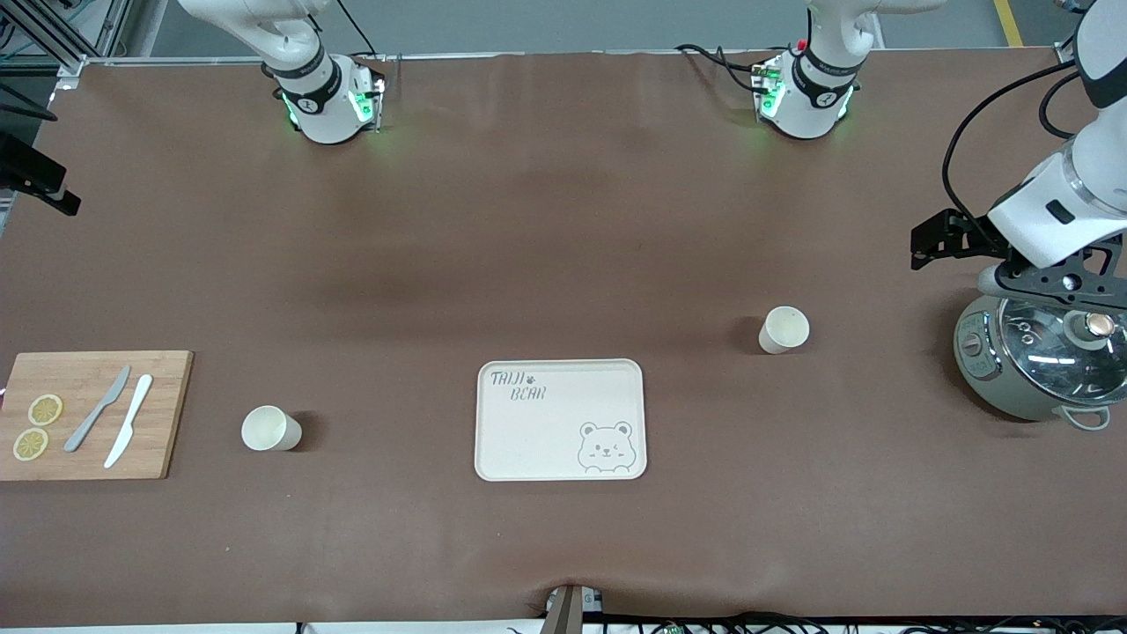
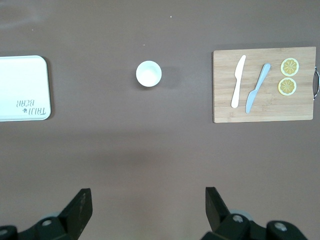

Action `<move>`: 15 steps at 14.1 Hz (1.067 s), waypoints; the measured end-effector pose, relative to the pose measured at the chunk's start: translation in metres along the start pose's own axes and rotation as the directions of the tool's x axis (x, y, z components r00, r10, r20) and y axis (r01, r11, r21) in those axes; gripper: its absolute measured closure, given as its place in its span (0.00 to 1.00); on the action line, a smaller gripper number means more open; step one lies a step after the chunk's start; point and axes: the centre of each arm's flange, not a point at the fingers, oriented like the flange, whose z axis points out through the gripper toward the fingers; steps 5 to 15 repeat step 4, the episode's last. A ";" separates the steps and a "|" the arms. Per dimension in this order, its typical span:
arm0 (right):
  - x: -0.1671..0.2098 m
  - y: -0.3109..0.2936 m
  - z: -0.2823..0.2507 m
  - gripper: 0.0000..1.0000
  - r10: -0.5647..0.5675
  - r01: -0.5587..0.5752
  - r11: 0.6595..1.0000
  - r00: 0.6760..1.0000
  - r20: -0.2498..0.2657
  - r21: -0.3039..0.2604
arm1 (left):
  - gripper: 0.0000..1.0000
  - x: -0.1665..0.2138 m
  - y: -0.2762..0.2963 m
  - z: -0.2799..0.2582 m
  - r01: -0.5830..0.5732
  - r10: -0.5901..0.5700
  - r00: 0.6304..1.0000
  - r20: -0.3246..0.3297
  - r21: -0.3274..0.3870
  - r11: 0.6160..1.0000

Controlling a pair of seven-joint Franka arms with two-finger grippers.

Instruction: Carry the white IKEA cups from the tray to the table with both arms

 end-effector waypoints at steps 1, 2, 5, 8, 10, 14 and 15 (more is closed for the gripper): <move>0.000 0.000 0.000 0.00 -0.001 0.001 1.000 1.000 0.000 0.000 | 0.00 0.000 0.000 0.000 0.000 0.000 1.000 0.000 0.000 1.000; 0.000 -0.002 0.000 0.00 -0.003 0.003 1.000 1.000 0.000 -0.003 | 0.00 0.000 0.000 0.000 0.001 -0.001 1.000 0.000 0.000 1.000; 0.000 -0.004 0.000 0.00 -0.009 0.009 1.000 1.000 0.001 -0.012 | 0.00 0.000 0.000 0.000 0.001 -0.001 1.000 0.000 0.000 1.000; 0.000 -0.004 0.000 0.00 -0.009 0.009 1.000 1.000 0.001 -0.012 | 0.00 0.000 0.000 0.000 0.001 -0.001 1.000 0.000 0.000 1.000; 0.000 -0.004 0.000 0.00 -0.009 0.009 1.000 1.000 0.001 -0.012 | 0.00 0.000 0.000 0.000 0.001 -0.001 1.000 0.000 0.000 1.000; 0.000 -0.004 0.000 0.00 -0.009 0.009 1.000 1.000 0.001 -0.012 | 0.00 0.000 0.000 0.000 0.001 -0.001 1.000 0.000 0.000 1.000; 0.000 -0.004 0.000 0.00 -0.009 0.009 1.000 1.000 0.001 -0.012 | 0.00 0.000 0.000 0.000 0.001 -0.001 1.000 0.000 0.000 1.000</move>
